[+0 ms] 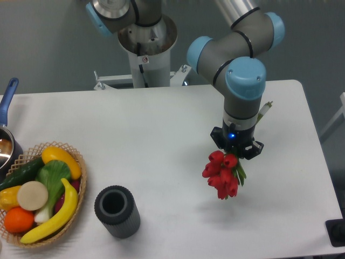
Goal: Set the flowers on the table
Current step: 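Move the gripper holding the red tulips lower toward the table surface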
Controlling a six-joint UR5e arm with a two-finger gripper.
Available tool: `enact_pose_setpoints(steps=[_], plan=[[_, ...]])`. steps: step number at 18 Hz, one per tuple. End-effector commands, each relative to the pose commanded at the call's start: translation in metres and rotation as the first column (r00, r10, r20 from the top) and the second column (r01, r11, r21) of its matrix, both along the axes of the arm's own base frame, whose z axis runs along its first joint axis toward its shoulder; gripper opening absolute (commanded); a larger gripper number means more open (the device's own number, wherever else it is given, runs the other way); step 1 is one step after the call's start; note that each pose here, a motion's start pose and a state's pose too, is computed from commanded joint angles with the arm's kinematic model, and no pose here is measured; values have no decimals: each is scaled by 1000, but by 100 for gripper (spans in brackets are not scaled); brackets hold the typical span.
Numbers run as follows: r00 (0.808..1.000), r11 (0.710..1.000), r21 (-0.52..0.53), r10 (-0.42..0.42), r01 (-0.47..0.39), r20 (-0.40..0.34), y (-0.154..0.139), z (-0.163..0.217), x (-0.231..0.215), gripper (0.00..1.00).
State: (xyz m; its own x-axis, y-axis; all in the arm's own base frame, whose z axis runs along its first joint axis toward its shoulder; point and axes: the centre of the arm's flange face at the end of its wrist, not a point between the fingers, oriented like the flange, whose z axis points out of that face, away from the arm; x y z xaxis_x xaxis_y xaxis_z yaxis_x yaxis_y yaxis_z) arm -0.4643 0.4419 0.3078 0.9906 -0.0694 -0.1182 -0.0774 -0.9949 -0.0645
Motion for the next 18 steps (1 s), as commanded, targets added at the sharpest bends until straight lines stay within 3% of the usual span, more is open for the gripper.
enact_pose_setpoints(steps=[6,11,13,15,17,18], plan=[[1000,1000,-8,-21,22,15,13,-12,10,16],[997,999,-43,-29,32,74,10,-50,29,21],[997,999,-33,-32,34,64,11,-54,30,30],[998,999,-24,-34,36,61,13,-56,29,43],[997,999,-25,-34,36,68,12,-60,31,75],[997,999,-26,-34,36,67,11,-63,32,100]])
